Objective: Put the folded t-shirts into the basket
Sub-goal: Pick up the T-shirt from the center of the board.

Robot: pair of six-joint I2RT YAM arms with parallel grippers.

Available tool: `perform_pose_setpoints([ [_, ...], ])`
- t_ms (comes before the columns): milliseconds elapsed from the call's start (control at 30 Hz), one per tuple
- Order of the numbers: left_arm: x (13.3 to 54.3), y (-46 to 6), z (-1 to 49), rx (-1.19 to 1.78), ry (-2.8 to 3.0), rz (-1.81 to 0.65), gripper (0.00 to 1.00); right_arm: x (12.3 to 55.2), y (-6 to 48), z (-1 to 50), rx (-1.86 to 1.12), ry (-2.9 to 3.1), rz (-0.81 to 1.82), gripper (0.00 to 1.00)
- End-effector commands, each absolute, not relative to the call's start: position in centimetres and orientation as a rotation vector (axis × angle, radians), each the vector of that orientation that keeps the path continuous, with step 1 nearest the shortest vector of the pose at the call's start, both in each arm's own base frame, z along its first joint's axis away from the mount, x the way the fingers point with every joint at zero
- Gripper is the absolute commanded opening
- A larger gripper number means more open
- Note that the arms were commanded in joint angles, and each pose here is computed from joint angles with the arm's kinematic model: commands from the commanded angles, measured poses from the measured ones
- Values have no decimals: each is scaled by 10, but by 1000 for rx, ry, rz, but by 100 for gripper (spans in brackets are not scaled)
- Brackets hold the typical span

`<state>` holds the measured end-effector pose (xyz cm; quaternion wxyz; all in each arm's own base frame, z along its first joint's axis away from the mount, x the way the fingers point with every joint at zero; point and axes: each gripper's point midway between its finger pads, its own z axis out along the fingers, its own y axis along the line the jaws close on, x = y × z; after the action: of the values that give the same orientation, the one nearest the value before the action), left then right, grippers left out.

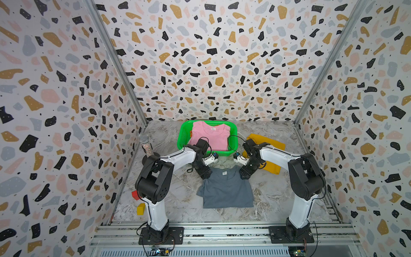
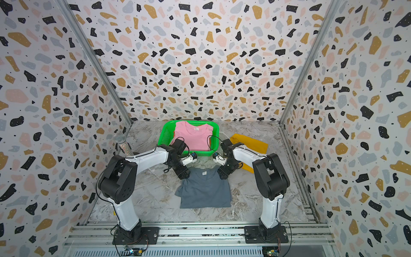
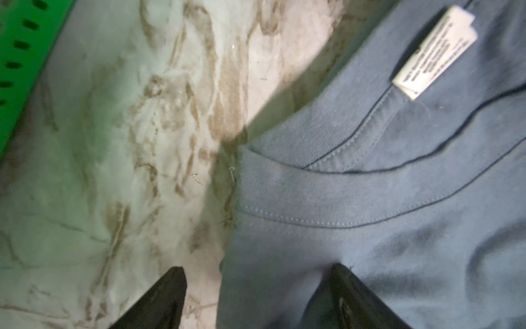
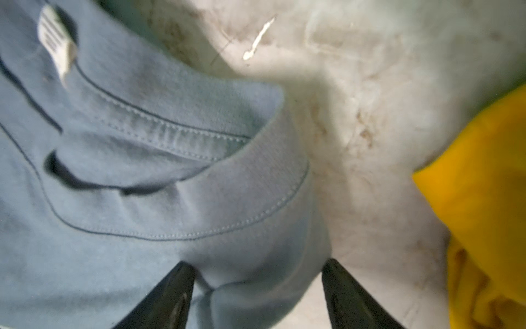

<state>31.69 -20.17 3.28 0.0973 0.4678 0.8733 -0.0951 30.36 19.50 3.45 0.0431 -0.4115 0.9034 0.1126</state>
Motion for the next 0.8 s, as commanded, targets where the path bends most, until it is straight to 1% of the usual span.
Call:
perform_pose_setpoints([
  [0, 310, -212, 29, 1411, 2595, -333, 78, 313, 196, 56, -1212, 2723, 365, 76],
  [133, 304, -213, 22, 1437, 2611, -341, 70, 313, 192, 48, -1211, 2740, 349, 77],
  [300, 297, -212, 19, 1436, 2607, -360, 54, 308, 196, 31, -1202, 2783, 402, 76],
  [400, 291, -209, 15, 1438, 2613, -366, 43, 302, 202, 27, -1197, 2795, 474, 73],
  [433, 290, -208, 14, 1437, 2617, -365, 39, 300, 205, 27, -1198, 2795, 500, 71],
  [567, 285, -206, 7, 1443, 2630, -365, 30, 293, 213, 26, -1218, 2781, 559, 65],
  [633, 283, -205, 5, 1441, 2633, -368, 25, 289, 219, 26, -1240, 2762, 589, 59],
  [700, 282, -205, 4, 1436, 2634, -375, 20, 285, 225, 27, -1253, 2746, 623, 52],
  [767, 282, -205, 4, 1428, 2633, -377, 14, 285, 229, 31, -1250, 2720, 646, 40],
])
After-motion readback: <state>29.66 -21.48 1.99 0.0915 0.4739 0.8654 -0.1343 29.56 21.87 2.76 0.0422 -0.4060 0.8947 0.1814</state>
